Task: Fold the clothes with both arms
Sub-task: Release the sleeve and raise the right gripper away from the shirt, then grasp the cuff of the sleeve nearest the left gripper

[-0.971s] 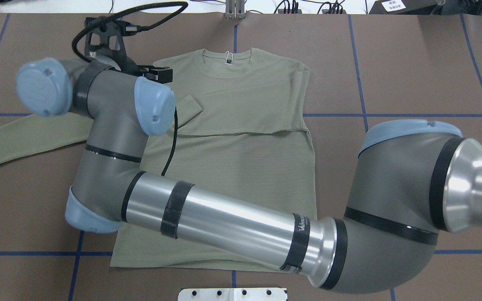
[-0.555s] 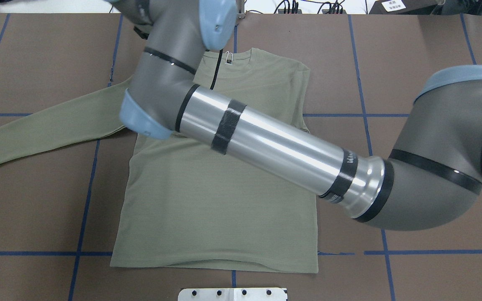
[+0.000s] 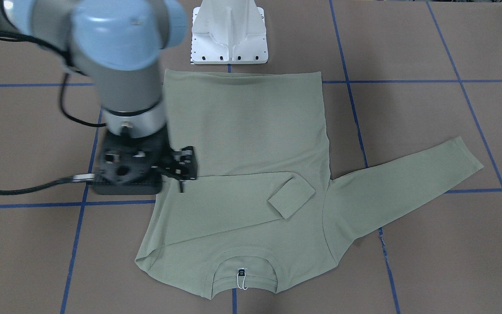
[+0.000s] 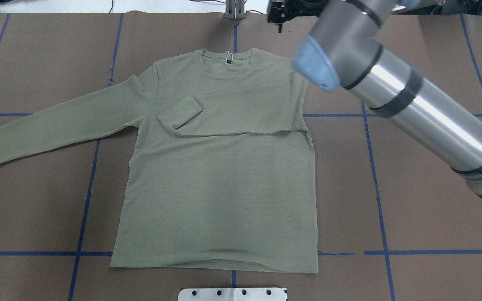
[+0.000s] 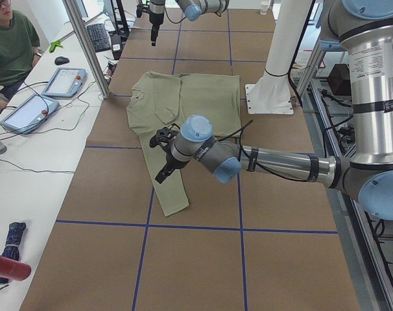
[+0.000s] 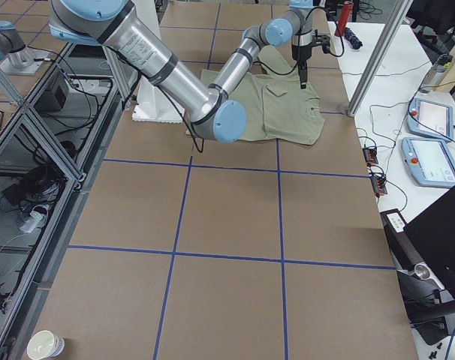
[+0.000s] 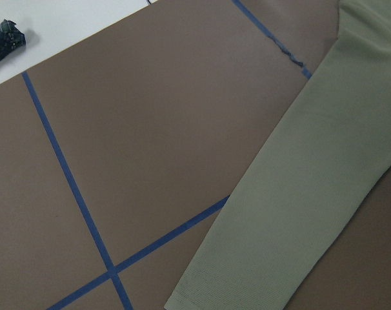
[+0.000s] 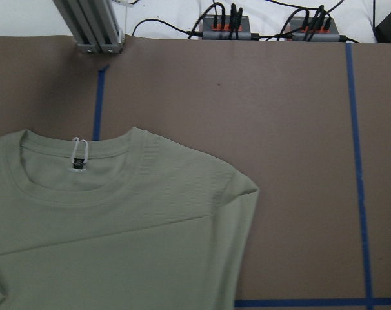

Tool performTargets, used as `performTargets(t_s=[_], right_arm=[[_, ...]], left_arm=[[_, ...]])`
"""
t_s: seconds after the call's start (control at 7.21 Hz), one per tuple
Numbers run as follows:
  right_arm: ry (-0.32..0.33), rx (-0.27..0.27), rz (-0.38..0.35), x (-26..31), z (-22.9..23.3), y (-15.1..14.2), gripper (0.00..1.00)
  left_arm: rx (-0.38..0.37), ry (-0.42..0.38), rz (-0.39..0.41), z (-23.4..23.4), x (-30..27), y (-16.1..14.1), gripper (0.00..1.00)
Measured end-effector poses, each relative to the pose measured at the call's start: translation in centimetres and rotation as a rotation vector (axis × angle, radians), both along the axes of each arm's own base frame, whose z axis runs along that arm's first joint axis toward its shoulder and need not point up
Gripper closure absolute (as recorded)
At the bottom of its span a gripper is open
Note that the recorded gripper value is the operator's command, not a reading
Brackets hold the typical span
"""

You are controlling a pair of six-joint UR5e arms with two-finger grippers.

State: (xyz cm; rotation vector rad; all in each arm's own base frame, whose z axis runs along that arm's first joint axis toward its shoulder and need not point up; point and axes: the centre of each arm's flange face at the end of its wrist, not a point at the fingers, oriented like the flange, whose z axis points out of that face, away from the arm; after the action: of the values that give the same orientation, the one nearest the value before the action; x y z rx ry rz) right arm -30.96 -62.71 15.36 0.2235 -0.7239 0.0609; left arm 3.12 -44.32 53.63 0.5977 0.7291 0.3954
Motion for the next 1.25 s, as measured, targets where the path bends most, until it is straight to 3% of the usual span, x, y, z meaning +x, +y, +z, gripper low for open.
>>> performTargets(t_s=[0.28, 0.42, 0.69, 0.97, 1.25], right_arm=[[0.022, 0.055, -0.088, 11.9, 10.0, 3.3, 0.0], [0.035, 0.068, -0.114, 15.2, 13.0, 4.9, 0.0], [0.037, 0.076, -0.135, 17.6, 15.0, 6.6, 0.0], [0.036, 0.075, -0.138, 17.9, 15.5, 7.0, 0.0], [0.037, 0.073, -0.138, 18.1, 15.8, 7.2, 0.0]], left_arm=[[0.002, -0.084, 0.044, 2.9, 4.1, 0.6, 0.0], [0.018, -0.109, 0.063, 5.8, 5.6, 1.0, 0.0], [0.047, -0.114, 0.079, 10.7, 7.1, 2.0, 0.0], [0.022, -0.118, 0.081, 12.1, 11.2, 3.1, 0.0], [0.017, -0.119, 0.099, 13.0, 13.8, 4.2, 0.14]])
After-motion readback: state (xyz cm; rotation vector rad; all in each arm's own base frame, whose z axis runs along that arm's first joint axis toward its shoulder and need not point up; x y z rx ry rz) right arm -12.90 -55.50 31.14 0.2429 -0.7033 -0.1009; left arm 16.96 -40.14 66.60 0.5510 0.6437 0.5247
